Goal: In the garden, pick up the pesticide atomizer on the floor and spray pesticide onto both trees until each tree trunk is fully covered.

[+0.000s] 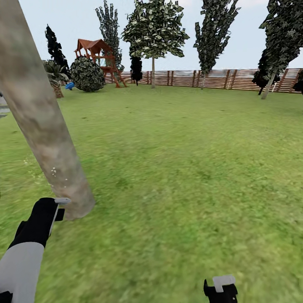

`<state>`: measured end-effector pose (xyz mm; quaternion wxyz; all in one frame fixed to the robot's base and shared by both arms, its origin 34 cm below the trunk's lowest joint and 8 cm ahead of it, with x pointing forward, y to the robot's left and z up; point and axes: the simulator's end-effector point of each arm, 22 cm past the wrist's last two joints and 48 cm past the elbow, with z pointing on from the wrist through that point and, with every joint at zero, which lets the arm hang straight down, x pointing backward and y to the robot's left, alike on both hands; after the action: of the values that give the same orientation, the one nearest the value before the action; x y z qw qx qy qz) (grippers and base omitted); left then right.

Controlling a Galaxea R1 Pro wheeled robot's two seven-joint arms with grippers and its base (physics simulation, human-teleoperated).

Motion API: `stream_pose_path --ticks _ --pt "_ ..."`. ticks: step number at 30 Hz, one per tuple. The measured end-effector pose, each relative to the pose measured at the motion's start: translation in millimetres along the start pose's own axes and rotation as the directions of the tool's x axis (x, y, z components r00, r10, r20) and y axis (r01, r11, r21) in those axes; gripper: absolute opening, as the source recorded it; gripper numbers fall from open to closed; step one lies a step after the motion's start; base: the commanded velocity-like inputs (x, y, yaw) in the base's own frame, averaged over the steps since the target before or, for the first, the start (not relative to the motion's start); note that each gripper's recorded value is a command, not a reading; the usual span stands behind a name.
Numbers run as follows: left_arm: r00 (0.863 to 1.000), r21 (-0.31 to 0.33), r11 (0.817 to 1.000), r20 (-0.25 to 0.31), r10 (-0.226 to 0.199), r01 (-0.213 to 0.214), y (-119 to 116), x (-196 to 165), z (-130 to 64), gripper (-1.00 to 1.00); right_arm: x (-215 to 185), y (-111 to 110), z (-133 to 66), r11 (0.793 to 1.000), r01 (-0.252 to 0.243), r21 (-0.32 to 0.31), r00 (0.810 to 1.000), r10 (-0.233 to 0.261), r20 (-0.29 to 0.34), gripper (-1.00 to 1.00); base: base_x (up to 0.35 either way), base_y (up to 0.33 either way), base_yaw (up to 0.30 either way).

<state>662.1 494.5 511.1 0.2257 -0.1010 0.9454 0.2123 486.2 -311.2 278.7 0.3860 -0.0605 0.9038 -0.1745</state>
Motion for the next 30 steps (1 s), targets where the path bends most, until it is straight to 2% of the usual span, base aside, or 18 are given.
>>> stream_pose_path --ticks 6,11,18,20,23,25,30 --pt "1.0 -0.003 1.0 0.0 -0.002 0.002 2 0 0.1 -1.0 0 0 0.0 1.0 0.0 0.0 1.0 0.0 -0.001 1.0 0.03 -0.266 0.259" --pt "1.0 -0.004 1.0 0.005 -0.006 0.006 3 -2 -0.7 -1.0 0 0 0.1 1.0 0.001 -0.001 1.0 -0.001 -0.001 1.0 -0.187 -0.231 0.277" --pt "1.0 0.001 1.0 0.021 -0.008 0.008 1 -10 -5.5 -1.0 0 1 -0.2 1.0 0.0 -0.002 1.0 0.0 -0.001 1.0 -0.091 -0.064 0.269" --pt "1.0 0.013 1.0 0.026 -0.01 0.01 -5 -14 -7.5 -1.0 0 1 -0.2 1.0 0.0 -0.002 1.0 0.0 0.0 1.0 -0.005 -0.004 0.109" --pt "0.999 0.062 0.998 0.039 0.001 -0.004 -39 -22 -16.5 -1.0 0 1 -0.1 1.0 -0.001 -0.001 1.0 0.001 0.0 1.0 -0.001 -0.001 0.027" --pt "0.998 0.085 0.996 0.067 0.007 -0.012 -57 -43 -29.3 -1.0 0 1 -0.2 1.0 -0.001 -0.001 1.0 0.001 0.0 1.0 0.0 0.0 0.006" --pt "0.993 0.084 0.996 0.121 -0.014 0.004 -51 -86 -48.5 -1.0 0 0 0.0 1.0 0.001 -0.001 1.0 -0.001 0.0 1.0 0.0 0.0 0.001"
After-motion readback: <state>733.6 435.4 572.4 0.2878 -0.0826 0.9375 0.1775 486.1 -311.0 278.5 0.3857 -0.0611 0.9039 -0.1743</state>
